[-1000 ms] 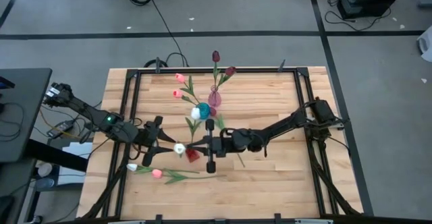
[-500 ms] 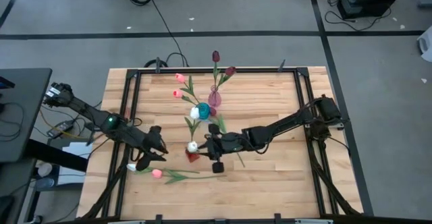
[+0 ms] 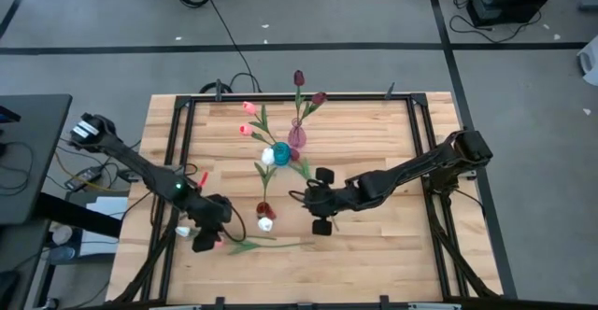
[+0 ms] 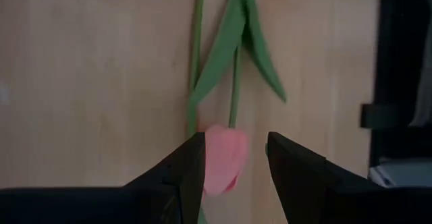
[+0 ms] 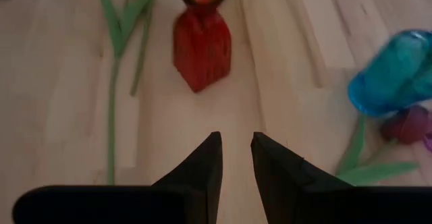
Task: Sort flowers into vase by color
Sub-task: Put the pink flower into the blue vase
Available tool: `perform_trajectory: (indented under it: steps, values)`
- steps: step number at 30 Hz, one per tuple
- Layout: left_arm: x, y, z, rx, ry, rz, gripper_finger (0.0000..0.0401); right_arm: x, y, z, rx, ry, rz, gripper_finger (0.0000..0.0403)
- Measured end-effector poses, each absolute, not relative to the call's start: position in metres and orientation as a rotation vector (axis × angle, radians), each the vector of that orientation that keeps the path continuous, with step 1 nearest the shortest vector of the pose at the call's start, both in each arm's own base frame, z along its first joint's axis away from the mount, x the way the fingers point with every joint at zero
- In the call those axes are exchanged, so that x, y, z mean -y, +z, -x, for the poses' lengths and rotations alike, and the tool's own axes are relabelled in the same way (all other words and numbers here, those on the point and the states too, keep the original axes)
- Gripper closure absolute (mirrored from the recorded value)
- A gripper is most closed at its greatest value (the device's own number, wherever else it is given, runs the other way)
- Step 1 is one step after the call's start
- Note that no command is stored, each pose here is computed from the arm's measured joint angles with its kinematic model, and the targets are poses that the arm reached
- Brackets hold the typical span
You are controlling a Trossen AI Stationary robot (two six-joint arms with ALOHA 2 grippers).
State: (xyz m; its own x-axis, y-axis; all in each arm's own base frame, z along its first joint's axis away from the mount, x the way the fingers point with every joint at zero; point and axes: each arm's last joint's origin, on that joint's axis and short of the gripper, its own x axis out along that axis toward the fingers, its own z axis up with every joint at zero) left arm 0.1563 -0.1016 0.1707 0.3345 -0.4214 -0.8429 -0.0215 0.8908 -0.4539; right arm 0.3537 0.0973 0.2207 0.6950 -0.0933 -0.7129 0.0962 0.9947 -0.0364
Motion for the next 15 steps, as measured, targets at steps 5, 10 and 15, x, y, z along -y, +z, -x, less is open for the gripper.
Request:
perform_trajectory:
  steps: [5, 10, 15]
  values:
    - [0.110, 0.162, -0.165, -1.230, -0.188, 0.418, 0.0236, -0.096, 0.219, -0.353, -0.815, -0.114, 0.001, 0.0309]
    - [0.125, 0.163, -0.176, -1.220, -0.229, 0.389, 0.0236, -0.094, 0.218, -0.353, -0.821, -0.114, 0.017, 0.0309]
    - [0.140, 0.161, -0.184, -1.240, -0.255, 0.292, 0.0236, -0.094, 0.218, -0.353, -0.821, -0.107, 0.034, 0.0309]
